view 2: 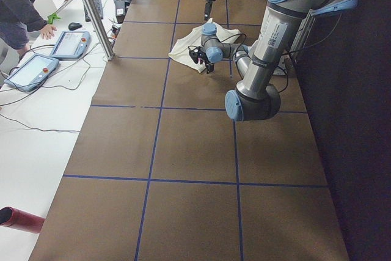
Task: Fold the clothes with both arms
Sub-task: 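Grasp the bundle's far edge with the right gripper while the left gripper approaches its side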
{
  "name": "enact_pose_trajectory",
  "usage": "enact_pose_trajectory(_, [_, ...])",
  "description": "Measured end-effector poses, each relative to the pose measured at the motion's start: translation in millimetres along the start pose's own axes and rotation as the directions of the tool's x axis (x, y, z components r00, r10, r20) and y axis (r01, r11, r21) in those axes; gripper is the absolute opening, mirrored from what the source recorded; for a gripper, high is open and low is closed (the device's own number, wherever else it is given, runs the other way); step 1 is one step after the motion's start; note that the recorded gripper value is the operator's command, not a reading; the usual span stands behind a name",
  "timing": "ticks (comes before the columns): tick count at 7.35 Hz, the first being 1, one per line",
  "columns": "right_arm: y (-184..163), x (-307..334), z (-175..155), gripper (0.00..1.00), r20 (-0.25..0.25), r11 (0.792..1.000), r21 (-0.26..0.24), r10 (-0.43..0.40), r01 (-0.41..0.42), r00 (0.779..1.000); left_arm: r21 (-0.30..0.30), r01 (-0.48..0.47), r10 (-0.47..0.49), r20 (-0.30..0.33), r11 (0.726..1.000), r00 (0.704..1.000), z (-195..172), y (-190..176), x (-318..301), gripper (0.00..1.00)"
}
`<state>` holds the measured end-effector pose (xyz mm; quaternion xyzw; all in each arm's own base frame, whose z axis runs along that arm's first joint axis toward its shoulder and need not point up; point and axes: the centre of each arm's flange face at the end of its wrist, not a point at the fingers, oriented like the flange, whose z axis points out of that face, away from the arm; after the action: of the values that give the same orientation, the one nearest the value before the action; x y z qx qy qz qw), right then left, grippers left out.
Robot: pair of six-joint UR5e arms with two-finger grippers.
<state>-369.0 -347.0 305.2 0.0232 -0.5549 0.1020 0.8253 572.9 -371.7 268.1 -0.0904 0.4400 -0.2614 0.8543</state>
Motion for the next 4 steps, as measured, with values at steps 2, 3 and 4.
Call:
enact_pose_trajectory(2, [-0.6,-0.9,1.0,1.0,0.0,1.0,0.001,-0.001,0.001,1.0,0.015,0.01,-0.01,0.003,1.0,1.0,4.0,-1.4,-0.3,0.0])
enact_pose_trajectory(3, [-1.2,0.2,2.8,1.0,-0.003,1.0,0.001,0.001,-0.001,1.0,0.018,0.012,-0.012,0.003,1.0,1.0,3.9,-2.4,0.0,0.0])
enact_pose_trajectory(4, [-1.9,1.7,4.8,1.0,-0.008,1.0,0.001,0.003,-0.003,1.0,0.02,0.011,-0.011,-0.001,1.0,1.0,2.5,-3.3,1.4,0.0])
